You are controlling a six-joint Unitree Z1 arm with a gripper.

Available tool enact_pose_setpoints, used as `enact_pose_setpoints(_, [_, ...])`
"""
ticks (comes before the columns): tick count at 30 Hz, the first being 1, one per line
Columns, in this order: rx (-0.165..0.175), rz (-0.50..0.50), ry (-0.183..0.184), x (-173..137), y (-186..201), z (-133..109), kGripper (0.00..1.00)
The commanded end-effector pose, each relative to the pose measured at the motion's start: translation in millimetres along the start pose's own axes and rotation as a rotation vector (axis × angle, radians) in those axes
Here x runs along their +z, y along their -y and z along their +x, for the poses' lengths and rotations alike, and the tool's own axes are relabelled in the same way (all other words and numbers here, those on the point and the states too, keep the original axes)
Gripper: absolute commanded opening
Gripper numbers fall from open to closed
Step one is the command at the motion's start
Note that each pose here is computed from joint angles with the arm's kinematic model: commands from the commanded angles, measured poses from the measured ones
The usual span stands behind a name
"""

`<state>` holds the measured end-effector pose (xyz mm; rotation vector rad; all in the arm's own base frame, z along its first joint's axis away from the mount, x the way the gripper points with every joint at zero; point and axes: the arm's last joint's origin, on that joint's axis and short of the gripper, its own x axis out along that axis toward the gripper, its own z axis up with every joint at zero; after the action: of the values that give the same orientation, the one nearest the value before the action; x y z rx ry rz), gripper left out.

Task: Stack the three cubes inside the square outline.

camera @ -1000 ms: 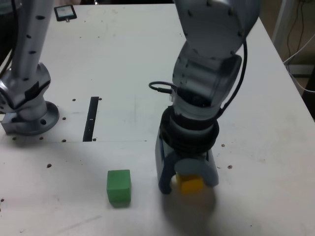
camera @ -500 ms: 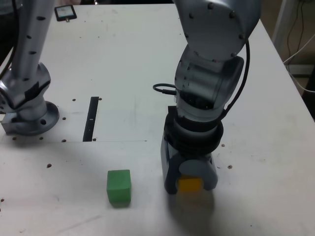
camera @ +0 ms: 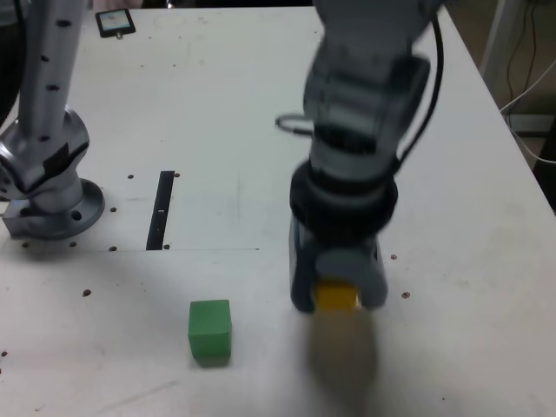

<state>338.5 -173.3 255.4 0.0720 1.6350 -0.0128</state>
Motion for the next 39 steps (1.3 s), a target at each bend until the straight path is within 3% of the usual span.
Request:
enact_pose_setpoints(1, [0.000, 0.044, 0.005, -1.5, -15.5, -16.6, 0.19])
enact_pose_setpoints(4, [0.020, 0.083, 0.006, -4.6, -33.8, -33.7, 0.19])
enact_pose_setpoints(7, [0.046, 0.087, 0.033, -4.4, -51.8, -49.3, 0.19])
enact_pose_setpoints(11, [0.053, 0.070, 0.050, 1.8, -75.6, -56.9, 0.19])
enact_pose_setpoints(21, [0.042, -0.001, -0.046, 8.1, -115.6, -17.0, 0.19])
enact_pose_setpoints(27, [0.020, -0.013, -0.046, 11.0, -118.5, -5.6, 0.19])
enact_pose_setpoints(34, [0.032, -0.005, -0.034, 14.7, -118.9, -6.9, 0.19])
enact_pose_setpoints(39, [0.037, -0.006, -0.044, 15.0, -120.8, -4.2, 0.21])
